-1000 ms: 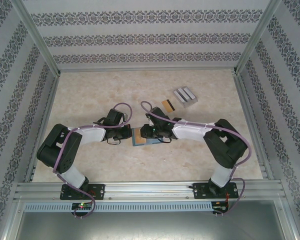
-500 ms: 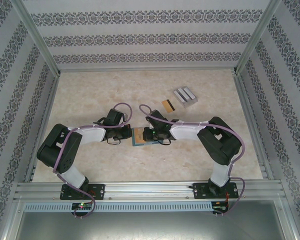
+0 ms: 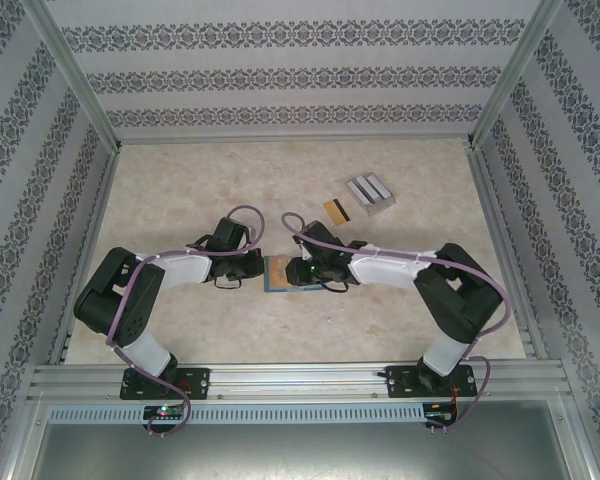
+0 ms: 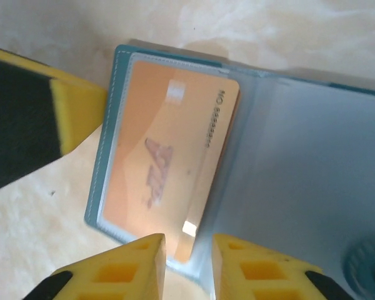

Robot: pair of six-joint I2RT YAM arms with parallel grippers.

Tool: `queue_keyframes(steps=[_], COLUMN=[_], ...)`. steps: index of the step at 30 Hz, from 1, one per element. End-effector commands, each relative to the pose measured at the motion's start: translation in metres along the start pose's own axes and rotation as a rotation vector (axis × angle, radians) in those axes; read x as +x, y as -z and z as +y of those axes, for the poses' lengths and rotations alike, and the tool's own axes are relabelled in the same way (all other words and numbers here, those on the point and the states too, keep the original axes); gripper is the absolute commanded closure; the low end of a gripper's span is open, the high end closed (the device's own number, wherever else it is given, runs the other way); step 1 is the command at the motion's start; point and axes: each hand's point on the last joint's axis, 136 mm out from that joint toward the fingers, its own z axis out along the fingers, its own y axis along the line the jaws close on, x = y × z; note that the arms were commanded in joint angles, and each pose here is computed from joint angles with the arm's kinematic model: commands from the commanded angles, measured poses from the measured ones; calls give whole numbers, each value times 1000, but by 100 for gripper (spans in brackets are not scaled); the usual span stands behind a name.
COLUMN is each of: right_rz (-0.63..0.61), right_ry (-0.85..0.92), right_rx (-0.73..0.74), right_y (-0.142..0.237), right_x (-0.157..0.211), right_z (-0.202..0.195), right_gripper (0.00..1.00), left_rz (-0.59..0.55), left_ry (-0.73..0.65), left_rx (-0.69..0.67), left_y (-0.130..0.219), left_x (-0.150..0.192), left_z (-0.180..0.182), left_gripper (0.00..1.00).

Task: Put the credit cards into the card holder
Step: Insert the credit card into the card slot, then flip over the card slot in the card holder.

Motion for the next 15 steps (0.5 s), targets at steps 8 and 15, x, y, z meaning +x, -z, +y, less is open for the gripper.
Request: queue_keyframes(steps=[8, 15], right_rz=[-65, -45], right_ry=[-137, -148], right_rx=[164, 140], right_y=[14, 4], right_x=[17, 20], right_z=[-54, -51], right_gripper=[64, 63], left_rz=[26, 38], left_ry=[3, 10], left_rx=[-44, -37], left_y=[-3, -6], left_x=[7, 8], left_z=[10, 9], left_gripper=[98, 98])
